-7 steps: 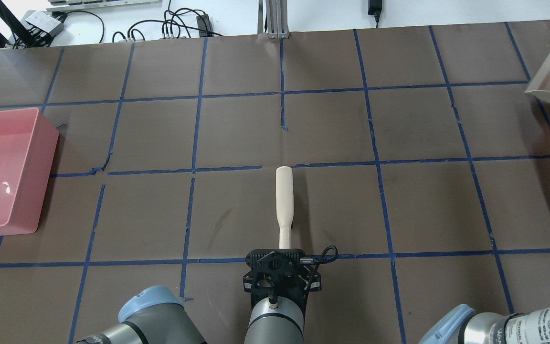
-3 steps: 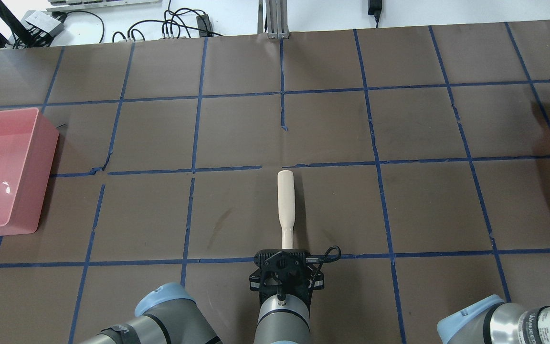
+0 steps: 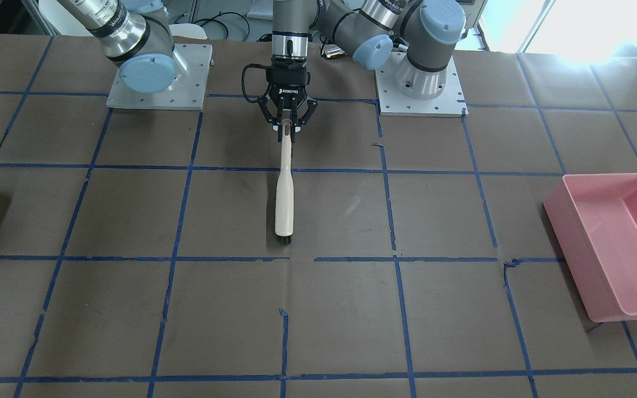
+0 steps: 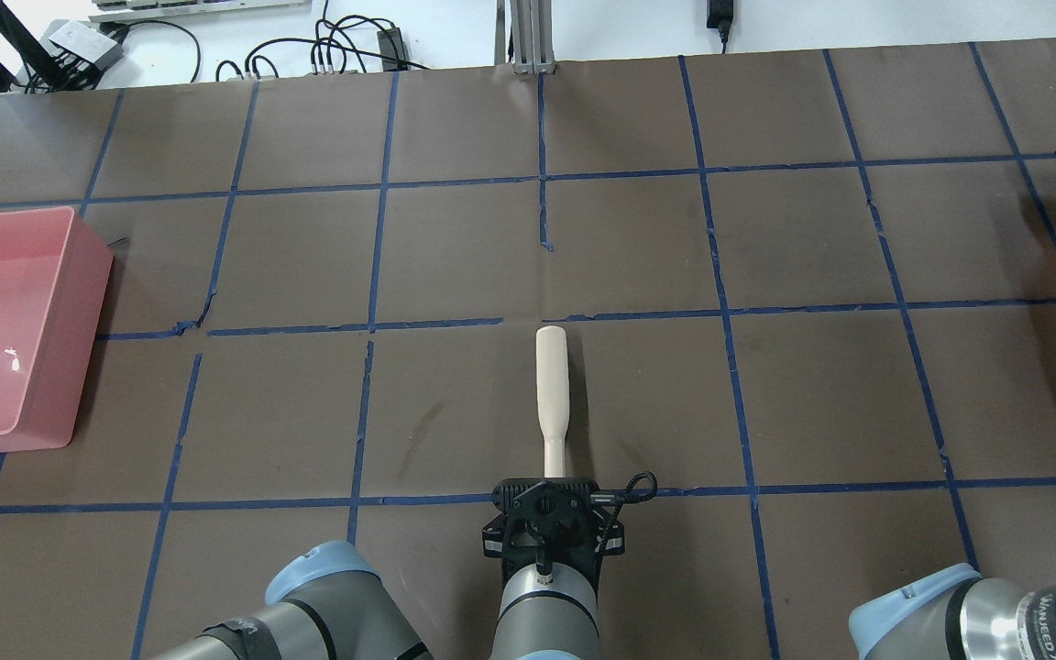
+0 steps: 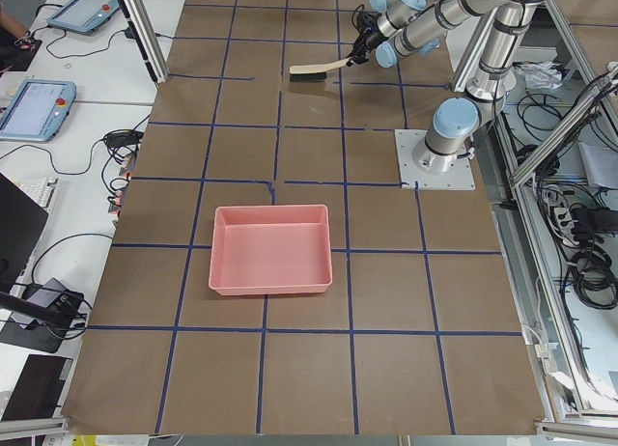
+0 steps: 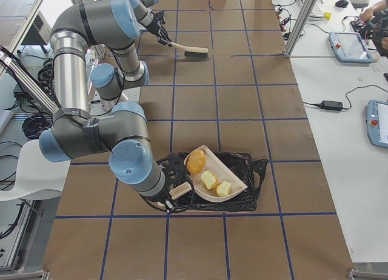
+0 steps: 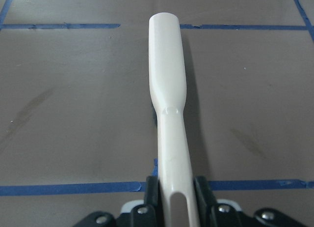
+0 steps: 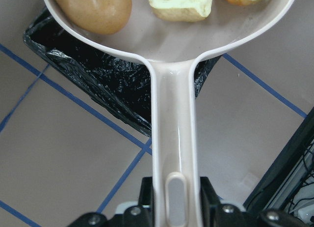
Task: Sweep and dump trash in nearest bin
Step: 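Tip the dustpan over the black trash bag with the right gripper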
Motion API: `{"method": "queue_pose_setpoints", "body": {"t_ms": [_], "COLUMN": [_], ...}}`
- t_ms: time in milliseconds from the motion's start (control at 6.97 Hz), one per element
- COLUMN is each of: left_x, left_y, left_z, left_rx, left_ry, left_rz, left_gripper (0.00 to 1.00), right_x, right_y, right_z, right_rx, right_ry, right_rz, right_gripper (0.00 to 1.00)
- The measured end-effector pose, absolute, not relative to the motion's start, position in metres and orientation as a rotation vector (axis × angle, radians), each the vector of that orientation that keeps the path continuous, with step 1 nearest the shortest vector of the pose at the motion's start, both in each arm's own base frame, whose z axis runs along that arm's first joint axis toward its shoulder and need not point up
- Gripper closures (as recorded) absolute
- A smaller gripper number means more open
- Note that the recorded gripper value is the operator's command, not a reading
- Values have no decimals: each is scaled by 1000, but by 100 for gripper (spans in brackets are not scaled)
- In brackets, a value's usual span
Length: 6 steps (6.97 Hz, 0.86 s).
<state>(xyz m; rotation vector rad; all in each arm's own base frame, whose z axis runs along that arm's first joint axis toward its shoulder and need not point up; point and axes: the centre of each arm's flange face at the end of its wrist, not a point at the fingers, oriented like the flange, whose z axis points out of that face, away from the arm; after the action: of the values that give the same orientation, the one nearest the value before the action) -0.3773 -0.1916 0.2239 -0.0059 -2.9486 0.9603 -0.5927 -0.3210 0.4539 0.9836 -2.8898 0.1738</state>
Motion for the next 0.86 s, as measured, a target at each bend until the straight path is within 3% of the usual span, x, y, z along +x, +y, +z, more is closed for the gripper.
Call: {"method": "queue_pose_setpoints", "body": {"t_ms": [861], "left_x": [-380], "left_y": [-194], "left_z": [218], "left_rx": [-55], "left_ry": [-2999], "left_rz": [902], "left_gripper": [12], "right_x": [-590], "right_y": [-343], "right_z": [451], "right_rx": [1167], "right_ry": [-2749], "right_rz": [-48], "right_gripper": [100]}}
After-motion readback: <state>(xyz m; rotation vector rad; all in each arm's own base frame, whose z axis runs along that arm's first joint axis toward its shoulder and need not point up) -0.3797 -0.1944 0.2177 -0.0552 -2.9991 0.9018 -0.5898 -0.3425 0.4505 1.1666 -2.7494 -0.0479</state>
